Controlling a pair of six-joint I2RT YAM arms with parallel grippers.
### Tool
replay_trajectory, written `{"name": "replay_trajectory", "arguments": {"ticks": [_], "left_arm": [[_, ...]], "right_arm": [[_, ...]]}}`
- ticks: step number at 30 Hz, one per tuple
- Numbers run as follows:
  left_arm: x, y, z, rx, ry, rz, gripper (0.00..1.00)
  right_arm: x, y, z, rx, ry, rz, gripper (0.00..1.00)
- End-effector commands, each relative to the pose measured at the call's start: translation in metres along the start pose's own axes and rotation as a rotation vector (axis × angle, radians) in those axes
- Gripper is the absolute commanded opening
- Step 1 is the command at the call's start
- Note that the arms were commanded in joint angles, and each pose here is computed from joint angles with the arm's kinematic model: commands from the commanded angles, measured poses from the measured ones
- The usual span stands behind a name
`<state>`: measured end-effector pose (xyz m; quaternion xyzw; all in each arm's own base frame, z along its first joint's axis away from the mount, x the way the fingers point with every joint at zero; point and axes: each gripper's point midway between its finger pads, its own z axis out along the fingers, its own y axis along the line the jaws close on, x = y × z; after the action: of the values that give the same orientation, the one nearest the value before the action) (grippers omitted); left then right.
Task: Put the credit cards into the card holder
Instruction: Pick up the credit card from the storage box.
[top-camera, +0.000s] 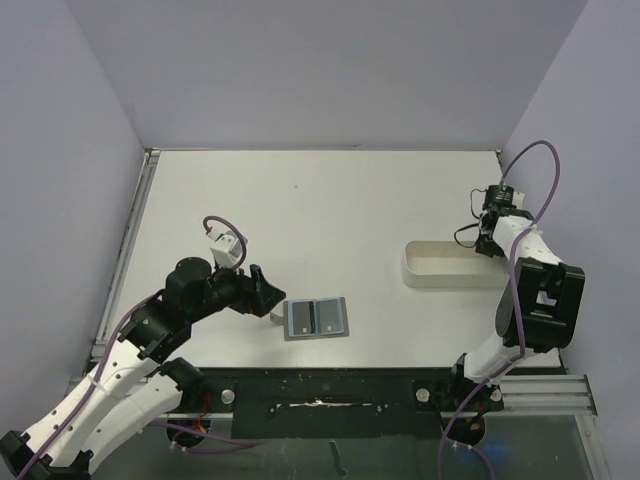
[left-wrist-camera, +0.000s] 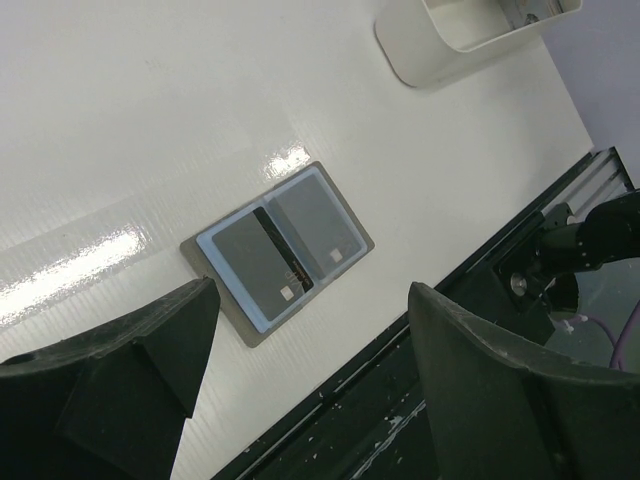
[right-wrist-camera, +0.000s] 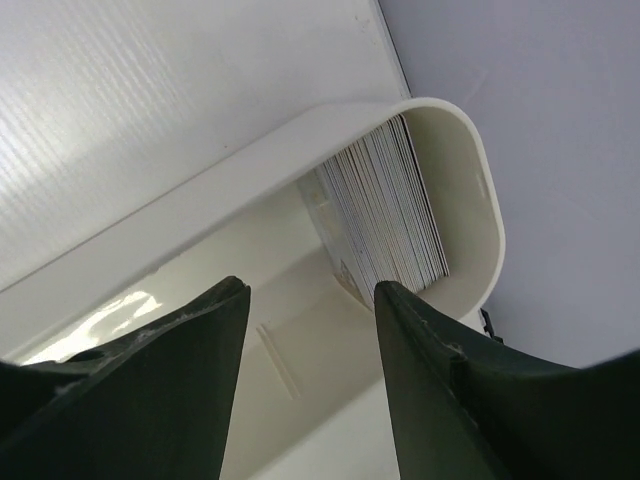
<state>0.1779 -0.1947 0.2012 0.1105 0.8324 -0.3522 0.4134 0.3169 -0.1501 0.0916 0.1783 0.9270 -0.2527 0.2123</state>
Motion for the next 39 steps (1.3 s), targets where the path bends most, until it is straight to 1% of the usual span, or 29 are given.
{"name": "replay_trajectory", "arguments": {"ticks": [1,6,12,16,21,25,31,36,39], "left_arm": [[-0.015,-0.006,-0.006,0.015,-0.066,0.026,0.75],[-0.019,-0.005,-0.010,0.003,-0.090,0.026,0.76],[-0.020,-0.004,-0.010,-0.003,-0.097,0.028,0.76],[-0.019,-0.004,-0.010,-0.006,-0.093,0.029,0.77],[-0.020,-0.003,-0.011,-0.011,-0.101,0.029,0.77],[-0.021,-0.003,-0.011,-0.015,-0.102,0.026,0.77],[-0.021,-0.002,-0.010,-0.015,-0.103,0.026,0.78],[-0.020,-0.002,-0.010,-0.013,-0.101,0.027,0.78],[-0.020,-0.003,-0.009,-0.012,-0.097,0.027,0.78]], "right_arm": [[-0.013,-0.009,0.014,0.094,-0.031,-0.013,0.53],[-0.007,-0.018,0.025,0.159,-0.005,-0.079,0.52],[0.001,-0.024,0.029,0.191,0.013,-0.129,0.48],[0.006,-0.025,0.031,0.194,0.030,-0.151,0.42],[-0.001,-0.028,0.028,0.202,0.019,-0.156,0.30],[-0.008,-0.036,0.022,0.235,0.005,-0.158,0.25],[-0.014,-0.035,0.020,0.217,-0.014,-0.159,0.17],[-0.009,-0.030,0.021,0.202,-0.002,-0.172,0.10],[-0.008,-0.031,0.021,0.212,0.006,-0.166,0.09]]}}
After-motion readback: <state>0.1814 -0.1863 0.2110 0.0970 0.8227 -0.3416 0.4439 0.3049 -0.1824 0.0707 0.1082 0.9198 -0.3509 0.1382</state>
